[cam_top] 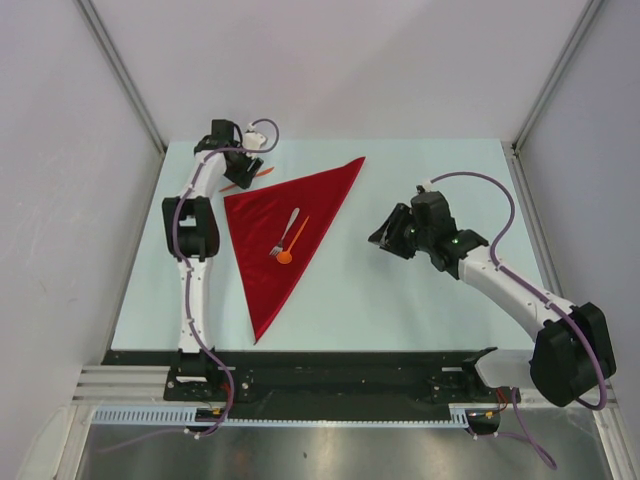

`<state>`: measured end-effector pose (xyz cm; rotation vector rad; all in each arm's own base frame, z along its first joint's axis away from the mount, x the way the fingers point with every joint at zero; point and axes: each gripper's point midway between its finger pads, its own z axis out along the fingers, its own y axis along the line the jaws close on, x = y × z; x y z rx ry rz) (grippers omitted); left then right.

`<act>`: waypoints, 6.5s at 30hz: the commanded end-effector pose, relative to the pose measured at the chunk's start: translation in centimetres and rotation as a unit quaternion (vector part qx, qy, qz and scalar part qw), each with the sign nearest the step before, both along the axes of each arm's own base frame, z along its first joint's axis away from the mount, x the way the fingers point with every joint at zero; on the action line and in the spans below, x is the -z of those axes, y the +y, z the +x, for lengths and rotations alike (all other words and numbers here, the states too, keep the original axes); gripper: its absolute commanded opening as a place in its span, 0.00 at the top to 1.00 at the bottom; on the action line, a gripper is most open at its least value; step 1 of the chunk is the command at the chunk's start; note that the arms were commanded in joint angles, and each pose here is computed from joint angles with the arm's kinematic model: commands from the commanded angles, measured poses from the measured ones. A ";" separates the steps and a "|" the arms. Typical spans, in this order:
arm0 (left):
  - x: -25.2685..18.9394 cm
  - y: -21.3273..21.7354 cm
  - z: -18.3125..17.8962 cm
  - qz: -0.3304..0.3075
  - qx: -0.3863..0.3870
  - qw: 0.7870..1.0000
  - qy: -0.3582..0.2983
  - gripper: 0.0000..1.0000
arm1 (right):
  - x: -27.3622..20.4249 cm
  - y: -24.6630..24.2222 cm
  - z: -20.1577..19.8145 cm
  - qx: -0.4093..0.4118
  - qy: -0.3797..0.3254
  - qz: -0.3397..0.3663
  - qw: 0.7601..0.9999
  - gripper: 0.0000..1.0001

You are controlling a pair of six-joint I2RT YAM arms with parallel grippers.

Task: Fold the napkin, place the utensils inside, and roll it up
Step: Grab a utensil with the left arm, then place the utensil onto the napkin, then fold the napkin

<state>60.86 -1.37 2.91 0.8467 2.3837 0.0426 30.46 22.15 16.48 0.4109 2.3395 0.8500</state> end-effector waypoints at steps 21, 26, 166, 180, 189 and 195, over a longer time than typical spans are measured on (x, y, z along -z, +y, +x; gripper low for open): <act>2.6 -0.5 -2.3 -0.055 0.066 0.994 0.070 0.85 | -0.4 2.2 1.0 0.001 0.006 -0.015 1.000 0.55; 2.1 0.1 -1.8 -0.057 0.043 0.996 0.058 0.89 | -0.5 2.7 0.8 -0.004 0.006 -0.016 1.000 0.55; -19.6 -15.6 -24.5 -0.332 -0.074 0.940 -0.019 0.07 | 8.0 0.7 32.5 -0.057 -0.103 0.117 0.986 0.53; -20.8 -15.9 -25.1 -0.363 -0.043 0.930 -0.019 0.07 | 13.5 1.1 35.9 -0.008 -0.065 0.132 0.989 0.54; -21.1 -16.1 -25.4 -0.381 -0.031 0.924 -0.010 0.07 | 14.9 1.2 36.6 0.012 -0.057 0.129 0.990 0.57; -21.3 -16.1 -25.5 -0.389 -0.025 0.921 -0.005 0.07 | 15.7 1.4 37.0 0.018 -0.055 0.132 0.990 0.60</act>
